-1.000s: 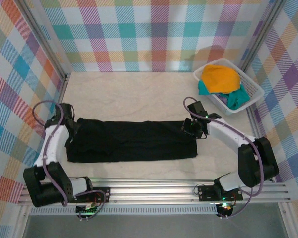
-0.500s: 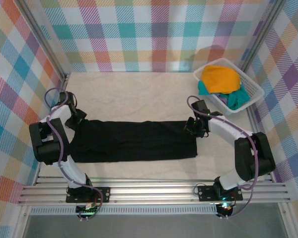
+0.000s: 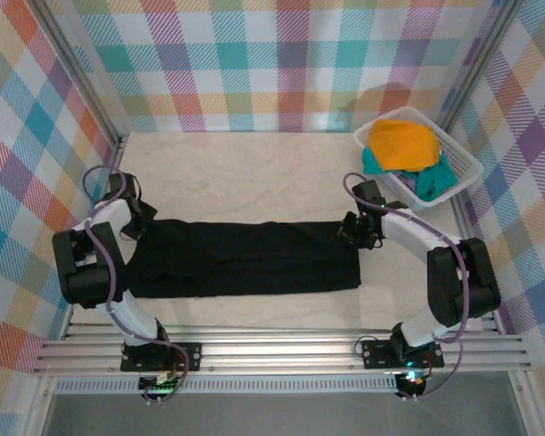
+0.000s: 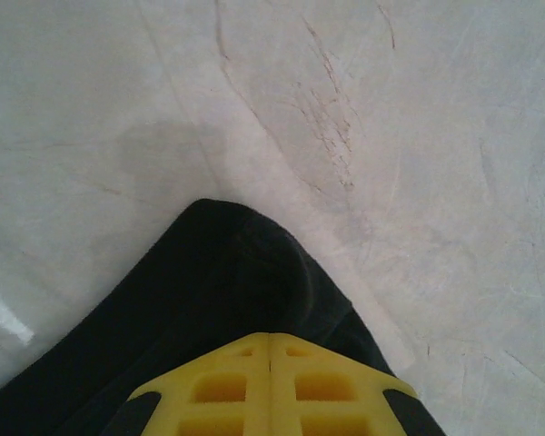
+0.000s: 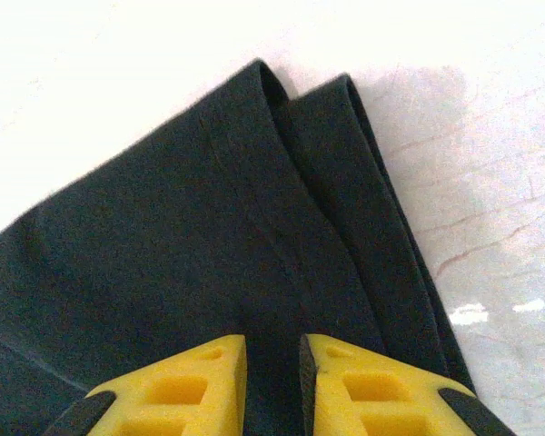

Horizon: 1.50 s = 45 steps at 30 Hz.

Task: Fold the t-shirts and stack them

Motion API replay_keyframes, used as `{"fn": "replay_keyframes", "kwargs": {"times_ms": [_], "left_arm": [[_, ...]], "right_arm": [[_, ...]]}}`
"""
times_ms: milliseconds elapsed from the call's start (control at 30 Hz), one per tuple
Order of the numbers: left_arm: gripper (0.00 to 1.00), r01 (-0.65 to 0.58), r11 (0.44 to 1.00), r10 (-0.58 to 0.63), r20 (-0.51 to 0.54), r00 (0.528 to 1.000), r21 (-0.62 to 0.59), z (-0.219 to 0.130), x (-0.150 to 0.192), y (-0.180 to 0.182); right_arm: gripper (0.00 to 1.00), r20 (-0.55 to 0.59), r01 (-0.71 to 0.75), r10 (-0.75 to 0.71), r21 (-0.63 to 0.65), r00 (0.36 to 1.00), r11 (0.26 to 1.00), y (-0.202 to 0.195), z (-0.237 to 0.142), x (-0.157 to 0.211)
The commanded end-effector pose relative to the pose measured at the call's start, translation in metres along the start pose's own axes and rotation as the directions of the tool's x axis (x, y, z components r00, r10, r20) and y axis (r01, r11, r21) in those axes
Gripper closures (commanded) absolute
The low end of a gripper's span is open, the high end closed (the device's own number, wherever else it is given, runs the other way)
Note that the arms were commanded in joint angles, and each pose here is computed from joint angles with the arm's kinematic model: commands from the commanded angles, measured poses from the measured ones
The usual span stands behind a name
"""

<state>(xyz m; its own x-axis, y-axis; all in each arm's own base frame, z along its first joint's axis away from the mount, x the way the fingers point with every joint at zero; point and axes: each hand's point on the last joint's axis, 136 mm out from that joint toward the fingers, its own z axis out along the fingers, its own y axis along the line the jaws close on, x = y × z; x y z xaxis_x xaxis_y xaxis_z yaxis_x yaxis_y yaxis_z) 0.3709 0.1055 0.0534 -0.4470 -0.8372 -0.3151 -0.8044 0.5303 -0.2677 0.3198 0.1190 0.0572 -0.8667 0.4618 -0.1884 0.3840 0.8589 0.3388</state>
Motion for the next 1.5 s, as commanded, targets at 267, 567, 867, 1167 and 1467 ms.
{"fn": "replay_keyframes", "kwargs": {"times_ms": [267, 567, 867, 1167, 1467], "left_arm": [[1.00, 0.117, 0.955, -0.111, 0.040, 0.993, -0.271, -0.015, 0.000, 0.077], [0.77, 0.131, 0.936, -0.138, 0.004, 0.990, -0.326, -0.016, 0.012, 0.087], [0.59, 0.091, 0.983, -0.065, 0.167, 0.984, -0.157, -0.089, 0.019, 0.043], [0.66, -0.049, 0.996, 0.044, -0.074, 0.996, -0.072, -0.045, 0.077, -0.012], [0.69, -0.080, 0.990, 0.069, -0.089, 0.994, -0.120, -0.030, 0.084, -0.003]], "right_arm": [[0.77, 0.048, 0.001, -0.004, 0.078, 0.999, 0.997, -0.003, 0.012, -0.026], [0.77, 0.059, 0.075, -0.073, -0.023, 0.996, 0.997, 0.018, 0.027, -0.048], [0.76, 0.025, 0.106, -0.105, -0.010, 0.994, 0.994, 0.020, 0.038, -0.059], [0.75, -0.001, 0.138, -0.138, 0.002, 0.990, 0.990, 0.015, 0.051, -0.059], [0.83, -0.009, 0.124, -0.124, -0.060, 0.992, 0.991, 0.027, 0.048, -0.058]]}}
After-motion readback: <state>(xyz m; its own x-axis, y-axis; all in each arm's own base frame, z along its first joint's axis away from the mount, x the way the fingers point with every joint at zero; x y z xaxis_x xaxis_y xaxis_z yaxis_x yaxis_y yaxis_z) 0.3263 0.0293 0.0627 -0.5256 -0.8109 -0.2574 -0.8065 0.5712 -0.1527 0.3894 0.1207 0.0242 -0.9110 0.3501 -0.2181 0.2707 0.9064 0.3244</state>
